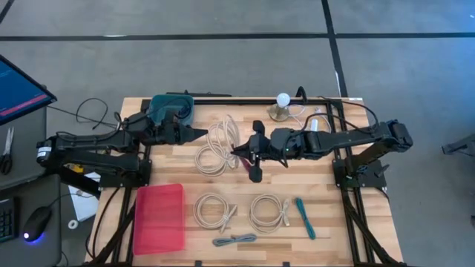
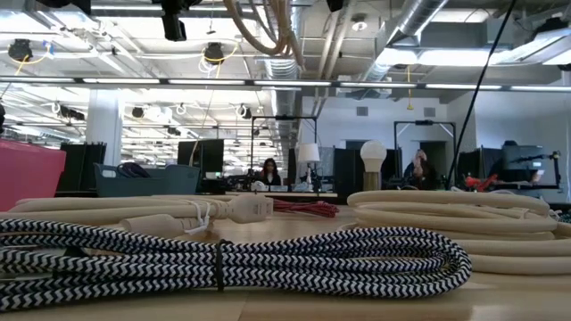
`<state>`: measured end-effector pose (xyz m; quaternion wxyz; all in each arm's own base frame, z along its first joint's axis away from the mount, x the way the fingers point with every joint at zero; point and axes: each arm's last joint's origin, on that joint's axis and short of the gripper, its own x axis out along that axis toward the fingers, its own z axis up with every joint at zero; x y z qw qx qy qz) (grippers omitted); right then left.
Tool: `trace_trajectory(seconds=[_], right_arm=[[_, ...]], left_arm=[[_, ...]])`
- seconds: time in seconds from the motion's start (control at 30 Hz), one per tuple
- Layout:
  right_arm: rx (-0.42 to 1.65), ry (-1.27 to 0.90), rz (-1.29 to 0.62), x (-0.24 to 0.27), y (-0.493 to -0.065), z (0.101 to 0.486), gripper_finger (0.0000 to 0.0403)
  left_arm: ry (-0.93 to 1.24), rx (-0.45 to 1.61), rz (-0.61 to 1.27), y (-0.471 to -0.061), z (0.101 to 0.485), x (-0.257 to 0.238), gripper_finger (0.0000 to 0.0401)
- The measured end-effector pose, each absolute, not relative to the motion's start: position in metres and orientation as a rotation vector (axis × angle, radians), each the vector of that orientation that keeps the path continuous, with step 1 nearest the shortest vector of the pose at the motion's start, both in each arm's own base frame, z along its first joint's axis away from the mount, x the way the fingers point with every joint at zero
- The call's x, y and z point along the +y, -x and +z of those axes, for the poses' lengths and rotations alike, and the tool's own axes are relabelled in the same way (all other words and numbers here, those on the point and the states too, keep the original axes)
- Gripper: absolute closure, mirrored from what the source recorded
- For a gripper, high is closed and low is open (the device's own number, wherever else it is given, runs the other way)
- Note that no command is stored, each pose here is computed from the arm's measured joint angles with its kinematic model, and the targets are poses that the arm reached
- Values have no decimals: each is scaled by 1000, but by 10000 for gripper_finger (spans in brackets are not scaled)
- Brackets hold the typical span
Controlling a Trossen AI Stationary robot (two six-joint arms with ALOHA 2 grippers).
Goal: Pick & Place USB Port
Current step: Put the brown HDMI cable into the red bin
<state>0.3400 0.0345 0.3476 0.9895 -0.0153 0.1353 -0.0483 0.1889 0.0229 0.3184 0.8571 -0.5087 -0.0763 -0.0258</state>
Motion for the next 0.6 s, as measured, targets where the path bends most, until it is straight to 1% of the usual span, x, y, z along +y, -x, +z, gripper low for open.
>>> trace_trajectory(seconds=[0.33, 0.6], right_arm=[[269, 63, -94, 42, -338, 349, 403], [219, 94, -80, 43, -330, 372, 403]], left_arm=[[1069, -159, -54, -189, 318, 23, 243], [1069, -160, -53, -189, 318, 23, 243]])
